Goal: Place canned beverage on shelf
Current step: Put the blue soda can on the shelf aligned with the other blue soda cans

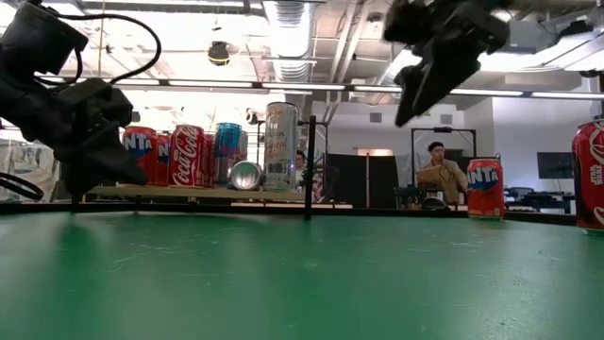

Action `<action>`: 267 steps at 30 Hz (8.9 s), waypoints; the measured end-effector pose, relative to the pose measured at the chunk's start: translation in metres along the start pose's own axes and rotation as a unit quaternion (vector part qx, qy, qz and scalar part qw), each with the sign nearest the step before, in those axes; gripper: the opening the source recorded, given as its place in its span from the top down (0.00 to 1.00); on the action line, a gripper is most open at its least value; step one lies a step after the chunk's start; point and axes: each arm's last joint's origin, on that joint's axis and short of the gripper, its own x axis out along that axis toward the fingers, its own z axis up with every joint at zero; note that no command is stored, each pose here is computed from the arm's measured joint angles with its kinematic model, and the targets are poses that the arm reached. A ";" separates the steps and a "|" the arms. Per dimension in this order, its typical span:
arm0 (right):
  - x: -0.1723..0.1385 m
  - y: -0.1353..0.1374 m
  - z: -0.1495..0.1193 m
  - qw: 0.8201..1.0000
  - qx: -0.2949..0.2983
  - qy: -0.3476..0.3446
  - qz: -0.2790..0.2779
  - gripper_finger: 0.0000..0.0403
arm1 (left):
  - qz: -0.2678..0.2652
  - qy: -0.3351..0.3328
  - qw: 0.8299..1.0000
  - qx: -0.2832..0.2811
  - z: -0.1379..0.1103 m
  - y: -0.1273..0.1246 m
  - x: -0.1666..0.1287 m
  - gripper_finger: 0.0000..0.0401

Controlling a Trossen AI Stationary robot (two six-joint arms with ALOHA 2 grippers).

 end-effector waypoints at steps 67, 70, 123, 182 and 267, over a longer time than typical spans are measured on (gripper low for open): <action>0.012 -0.050 -0.044 0.954 0.013 -0.239 -0.181 0.28 | 0.298 -0.097 0.893 0.324 0.110 -0.034 0.125 1.00; 0.011 -0.050 -0.044 0.954 0.013 -0.240 -0.181 0.28 | 0.306 -0.086 0.892 0.321 0.105 -0.028 0.130 1.00; 0.011 -0.050 -0.044 0.953 0.005 -0.240 -0.182 0.28 | 0.186 0.070 0.924 0.326 0.065 -0.084 0.113 1.00; 0.009 -0.048 -0.040 0.949 0.011 -0.266 -0.168 0.28 | -0.083 0.513 0.752 0.406 -0.051 -0.132 0.023 0.28; 0.084 -0.021 0.048 0.922 -0.056 -0.378 0.070 0.28 | -0.272 -0.143 0.881 0.359 0.033 -0.029 0.161 0.46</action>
